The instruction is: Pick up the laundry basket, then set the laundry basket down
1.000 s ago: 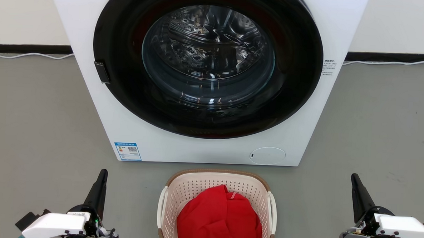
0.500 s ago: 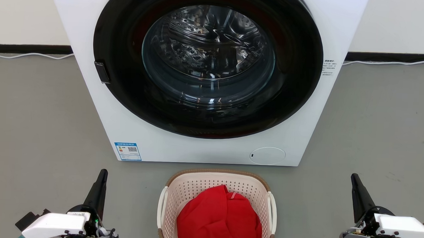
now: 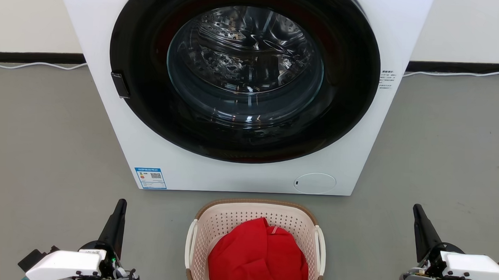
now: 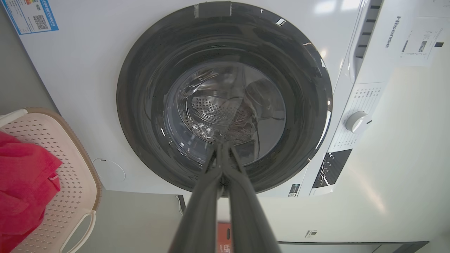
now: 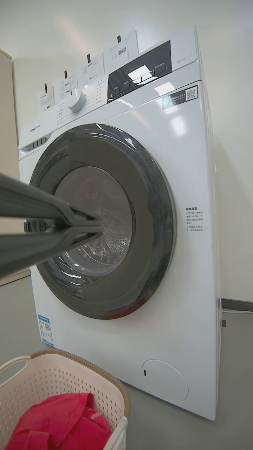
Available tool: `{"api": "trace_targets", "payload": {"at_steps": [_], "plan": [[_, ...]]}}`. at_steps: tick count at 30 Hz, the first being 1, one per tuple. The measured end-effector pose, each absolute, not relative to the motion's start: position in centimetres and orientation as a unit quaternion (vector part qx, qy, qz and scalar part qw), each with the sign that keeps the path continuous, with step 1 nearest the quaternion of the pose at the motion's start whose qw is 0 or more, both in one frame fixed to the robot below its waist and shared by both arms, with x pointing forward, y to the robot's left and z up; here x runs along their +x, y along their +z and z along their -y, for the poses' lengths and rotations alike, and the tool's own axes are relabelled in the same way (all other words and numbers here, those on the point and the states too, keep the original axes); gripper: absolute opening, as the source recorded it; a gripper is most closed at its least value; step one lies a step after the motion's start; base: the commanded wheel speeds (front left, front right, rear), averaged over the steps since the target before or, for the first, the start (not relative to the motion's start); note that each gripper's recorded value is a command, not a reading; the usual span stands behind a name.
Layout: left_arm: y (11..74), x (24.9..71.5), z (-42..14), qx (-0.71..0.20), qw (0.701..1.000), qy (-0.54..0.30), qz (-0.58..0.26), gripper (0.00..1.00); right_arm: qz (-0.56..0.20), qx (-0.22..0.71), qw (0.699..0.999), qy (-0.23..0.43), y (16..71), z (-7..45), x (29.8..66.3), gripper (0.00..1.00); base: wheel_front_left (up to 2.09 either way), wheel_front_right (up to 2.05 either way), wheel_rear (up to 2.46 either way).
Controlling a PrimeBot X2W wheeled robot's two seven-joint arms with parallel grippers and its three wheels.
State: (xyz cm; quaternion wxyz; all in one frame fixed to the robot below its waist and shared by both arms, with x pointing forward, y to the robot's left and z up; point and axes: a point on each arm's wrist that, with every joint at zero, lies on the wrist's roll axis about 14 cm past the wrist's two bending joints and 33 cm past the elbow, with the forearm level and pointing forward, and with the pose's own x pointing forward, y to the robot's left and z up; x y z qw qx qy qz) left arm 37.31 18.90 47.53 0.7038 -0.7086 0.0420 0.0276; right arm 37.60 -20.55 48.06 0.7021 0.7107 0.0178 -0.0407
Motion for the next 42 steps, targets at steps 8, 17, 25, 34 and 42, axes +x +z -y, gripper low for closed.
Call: {"api": "trace_targets", "payload": {"at_steps": [8,17,25,34,42], "plan": [[47.53,37.31,-18.89,-0.709,0.704,0.028,-0.042,0.0,-0.018,0.711,0.702,-0.041,48.06,20.55,37.6,0.0,0.0,0.0,0.0],[47.53,37.31,-18.9,-0.709,0.704,0.028,-0.042,0.0,-0.018,0.711,0.702,-0.041,48.06,20.55,37.6,0.0,0.0,0.0,0.0],[47.54,37.31,-18.9,-0.709,0.704,0.028,-0.042,0.0,-0.018,0.711,0.702,-0.041,48.06,20.55,37.6,0.0,0.0,0.0,0.0],[47.54,37.31,-18.89,-0.709,0.704,0.028,-0.042,0.0,-0.018,0.711,0.702,-0.041,48.06,20.55,37.6,0.0,0.0,0.0,0.0],[47.54,37.31,-18.89,-0.709,0.704,0.028,-0.042,0.0,-0.018,0.711,0.702,-0.041,48.06,20.55,37.6,0.0,0.0,0.0,0.0]]}}
